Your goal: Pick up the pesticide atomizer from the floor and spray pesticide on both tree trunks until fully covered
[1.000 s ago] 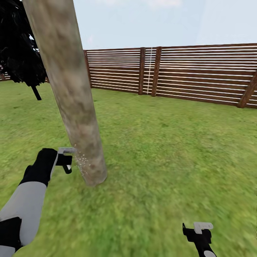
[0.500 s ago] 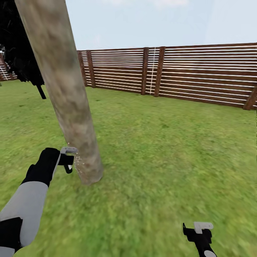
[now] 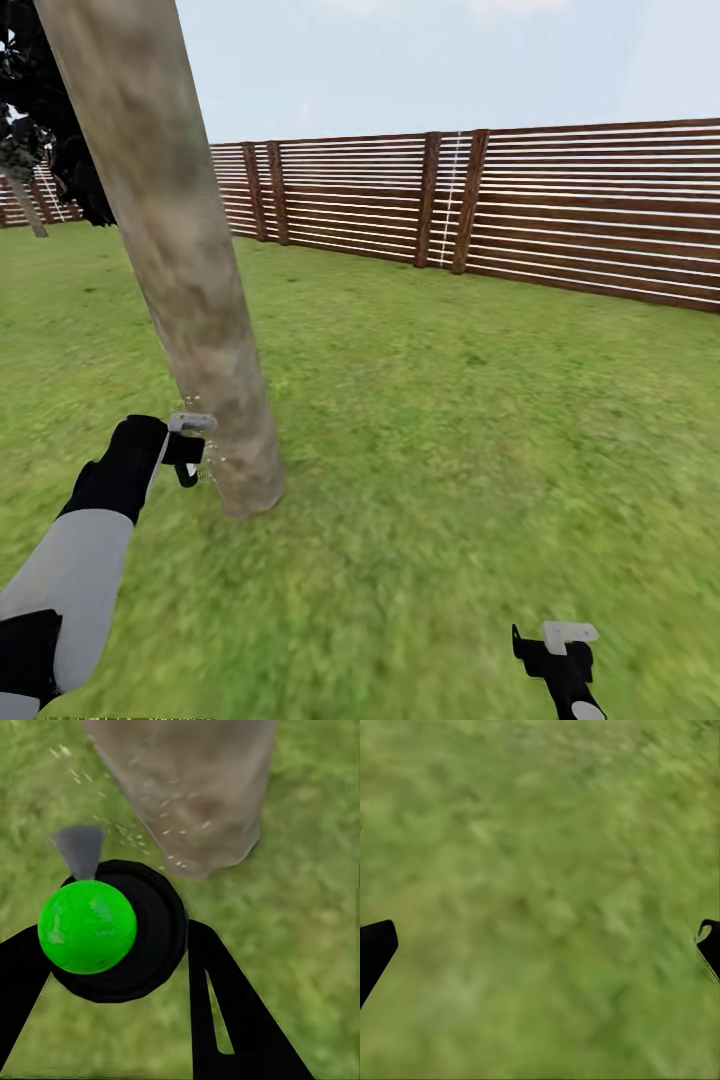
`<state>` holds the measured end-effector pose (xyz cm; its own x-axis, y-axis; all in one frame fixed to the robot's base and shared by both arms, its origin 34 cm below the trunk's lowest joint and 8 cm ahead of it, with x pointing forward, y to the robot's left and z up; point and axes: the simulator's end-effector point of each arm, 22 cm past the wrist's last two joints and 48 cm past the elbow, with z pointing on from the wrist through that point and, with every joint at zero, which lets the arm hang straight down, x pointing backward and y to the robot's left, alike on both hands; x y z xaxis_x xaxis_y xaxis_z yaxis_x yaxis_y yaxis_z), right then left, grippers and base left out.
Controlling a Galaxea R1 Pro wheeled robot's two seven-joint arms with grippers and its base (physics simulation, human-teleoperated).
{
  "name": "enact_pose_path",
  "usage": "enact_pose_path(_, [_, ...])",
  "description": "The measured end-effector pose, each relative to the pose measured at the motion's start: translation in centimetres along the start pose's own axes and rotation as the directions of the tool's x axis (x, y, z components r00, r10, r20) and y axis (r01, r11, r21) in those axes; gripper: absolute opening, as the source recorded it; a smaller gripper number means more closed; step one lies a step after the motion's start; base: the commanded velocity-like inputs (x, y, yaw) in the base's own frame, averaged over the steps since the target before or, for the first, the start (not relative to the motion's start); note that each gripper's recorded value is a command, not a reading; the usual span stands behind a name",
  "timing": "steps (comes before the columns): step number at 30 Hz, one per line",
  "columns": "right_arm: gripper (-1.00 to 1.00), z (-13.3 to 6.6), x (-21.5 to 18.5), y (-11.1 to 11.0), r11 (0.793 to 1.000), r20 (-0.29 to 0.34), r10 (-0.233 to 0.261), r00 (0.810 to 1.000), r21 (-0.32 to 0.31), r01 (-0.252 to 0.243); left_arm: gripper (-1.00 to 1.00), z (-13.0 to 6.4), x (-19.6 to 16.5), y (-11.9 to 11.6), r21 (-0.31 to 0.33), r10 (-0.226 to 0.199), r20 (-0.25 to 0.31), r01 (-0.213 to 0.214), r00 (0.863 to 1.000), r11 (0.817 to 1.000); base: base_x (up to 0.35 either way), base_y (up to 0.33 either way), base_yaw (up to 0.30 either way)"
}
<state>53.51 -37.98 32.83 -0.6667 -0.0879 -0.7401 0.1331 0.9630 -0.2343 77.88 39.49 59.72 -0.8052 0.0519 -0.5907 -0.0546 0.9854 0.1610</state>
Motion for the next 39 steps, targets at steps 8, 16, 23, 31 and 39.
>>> enact_pose_path(8, [1.0,0.0,0.0,0.0,1.0,0.001,0.001,1.0,0.0,-0.001,-1.0,0.2,0.5,1.1,-0.049,-0.003,-0.011,0.002,1.0,0.999,0.1,-0.276,0.206])
enact_pose_path(16, [1.0,0.0,0.0,-0.1,1.0,0.001,0.001,1.0,0.003,-0.001,-1.0,1.1,3.1,1.4,-0.059,0.004,-0.045,-0.006,0.999,0.998,0.086,-0.276,0.001])
enact_pose_path(23, [1.0,0.0,0.0,-0.1,1.0,0.001,0.001,1.0,0.003,-0.001,-1.0,1.9,5.9,0.0,-0.046,0.006,-0.078,-0.01,0.997,0.999,0.1,-0.274,0.104])
enact_pose_path(31, [1.0,0.0,0.0,-0.1,1.0,0.001,0.001,1.0,0.003,-0.001,-1.0,1.5,6.2,4.4,-0.107,-0.005,-0.082,-0.004,0.997,0.994,0.179,-0.238,0.196])
enact_pose_path(39, [1.0,0.0,0.0,-0.1,1.0,0.001,0.001,1.0,0.003,-0.001,-1.0,1.9,6.0,-1.1,-0.035,0.01,-0.078,-0.013,0.997,0.999,0.009,-0.249,0.003])
